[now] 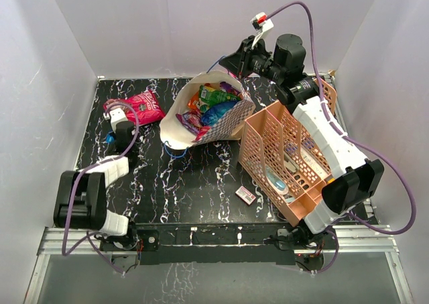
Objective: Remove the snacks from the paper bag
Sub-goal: Place the snack at the center of the board.
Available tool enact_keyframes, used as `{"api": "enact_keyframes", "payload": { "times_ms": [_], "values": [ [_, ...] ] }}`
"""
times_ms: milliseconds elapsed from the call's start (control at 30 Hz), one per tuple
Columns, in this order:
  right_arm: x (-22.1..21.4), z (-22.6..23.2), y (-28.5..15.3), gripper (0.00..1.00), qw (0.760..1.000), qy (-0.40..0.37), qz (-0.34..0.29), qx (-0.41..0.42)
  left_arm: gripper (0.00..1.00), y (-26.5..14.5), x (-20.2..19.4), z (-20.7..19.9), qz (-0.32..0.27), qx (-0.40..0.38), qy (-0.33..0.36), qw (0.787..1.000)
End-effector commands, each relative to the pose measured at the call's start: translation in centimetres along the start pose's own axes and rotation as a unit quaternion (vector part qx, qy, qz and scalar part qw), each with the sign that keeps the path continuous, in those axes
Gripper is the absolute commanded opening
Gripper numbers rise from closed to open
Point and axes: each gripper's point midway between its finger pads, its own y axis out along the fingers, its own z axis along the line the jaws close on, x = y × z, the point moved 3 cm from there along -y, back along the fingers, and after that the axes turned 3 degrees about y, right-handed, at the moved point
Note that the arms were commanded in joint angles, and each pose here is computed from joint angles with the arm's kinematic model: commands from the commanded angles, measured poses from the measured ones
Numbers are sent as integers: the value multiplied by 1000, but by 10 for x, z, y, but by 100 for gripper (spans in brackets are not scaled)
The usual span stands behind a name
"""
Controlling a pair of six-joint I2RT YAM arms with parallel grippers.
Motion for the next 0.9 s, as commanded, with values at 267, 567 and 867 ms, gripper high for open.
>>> {"api": "enact_keyframes", "payload": {
  "times_ms": [267, 567, 867],
  "values": [
    [44, 32, -17, 8, 996, -47, -68, 42, 64, 11, -5, -5, 84, -10, -128, 988],
    [35, 29, -12, 8, 997, -36, -55, 48, 85, -53, 43, -25, 118, -121, -146, 975],
    [24, 40, -17, 8, 995, -36, -42, 89, 87, -148, 205, -95, 34, -410, -93, 907]
  ]
}}
